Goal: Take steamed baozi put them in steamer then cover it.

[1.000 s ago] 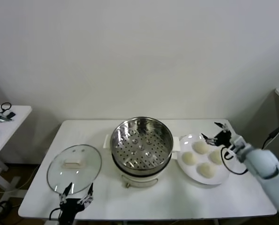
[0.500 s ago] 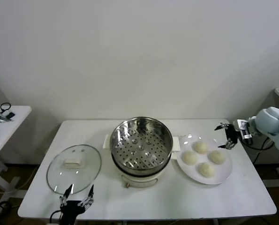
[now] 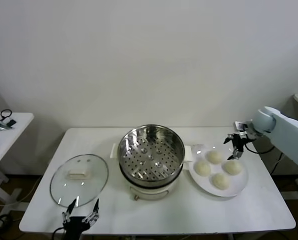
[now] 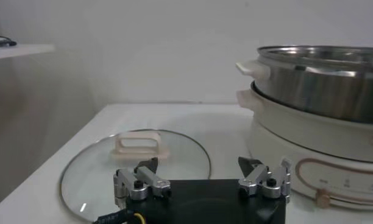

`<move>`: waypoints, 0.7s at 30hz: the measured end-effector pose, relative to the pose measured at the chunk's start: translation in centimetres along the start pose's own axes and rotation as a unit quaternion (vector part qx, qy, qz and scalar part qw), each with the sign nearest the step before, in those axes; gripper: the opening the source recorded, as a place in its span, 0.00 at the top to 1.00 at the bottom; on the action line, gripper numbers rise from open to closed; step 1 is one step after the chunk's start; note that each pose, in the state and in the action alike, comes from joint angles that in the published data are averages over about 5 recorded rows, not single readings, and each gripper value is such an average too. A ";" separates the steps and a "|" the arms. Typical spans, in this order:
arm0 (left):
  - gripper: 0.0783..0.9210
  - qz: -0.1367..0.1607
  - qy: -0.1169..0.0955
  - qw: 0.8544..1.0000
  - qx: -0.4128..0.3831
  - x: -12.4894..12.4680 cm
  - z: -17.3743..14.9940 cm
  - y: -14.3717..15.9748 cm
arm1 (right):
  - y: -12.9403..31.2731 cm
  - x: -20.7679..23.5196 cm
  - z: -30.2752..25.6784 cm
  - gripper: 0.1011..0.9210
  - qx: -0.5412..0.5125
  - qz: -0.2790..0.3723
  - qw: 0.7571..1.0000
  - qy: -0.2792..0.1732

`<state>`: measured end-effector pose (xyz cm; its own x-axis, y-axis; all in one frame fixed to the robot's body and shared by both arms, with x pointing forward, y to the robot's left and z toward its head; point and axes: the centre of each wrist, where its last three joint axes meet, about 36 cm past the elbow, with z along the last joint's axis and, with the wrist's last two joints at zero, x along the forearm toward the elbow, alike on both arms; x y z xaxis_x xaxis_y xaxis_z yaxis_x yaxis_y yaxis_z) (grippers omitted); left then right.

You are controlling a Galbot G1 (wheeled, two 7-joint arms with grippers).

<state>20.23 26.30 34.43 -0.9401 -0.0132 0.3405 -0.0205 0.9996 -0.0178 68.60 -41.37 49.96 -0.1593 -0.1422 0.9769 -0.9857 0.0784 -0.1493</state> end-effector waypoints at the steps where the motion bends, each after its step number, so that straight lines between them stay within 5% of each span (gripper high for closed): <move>1: 0.12 -0.001 0.000 1.000 0.001 0.0 0.1 0.0 | -0.2 -0.4 -0.2 0.12 0.000 -0.002 1.000 0.003; 14: 0.12 -0.005 -0.003 1.000 0.003 0.1 0.4 0.0 | -2.1 -4.4 -2.2 0.13 0.005 -0.011 1.000 0.028; 21: 0.12 -0.007 -0.002 1.000 0.003 0.3 0.4 0.0 | -2.6 -4.9 -2.7 0.31 0.005 -0.017 0.999 0.031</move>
<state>19.78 26.32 34.11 -0.9413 -0.0282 0.3364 -0.0364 0.9992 -0.0183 72.08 -38.23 45.97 -0.1233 -0.0835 0.9889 -0.9909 0.0644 -0.1181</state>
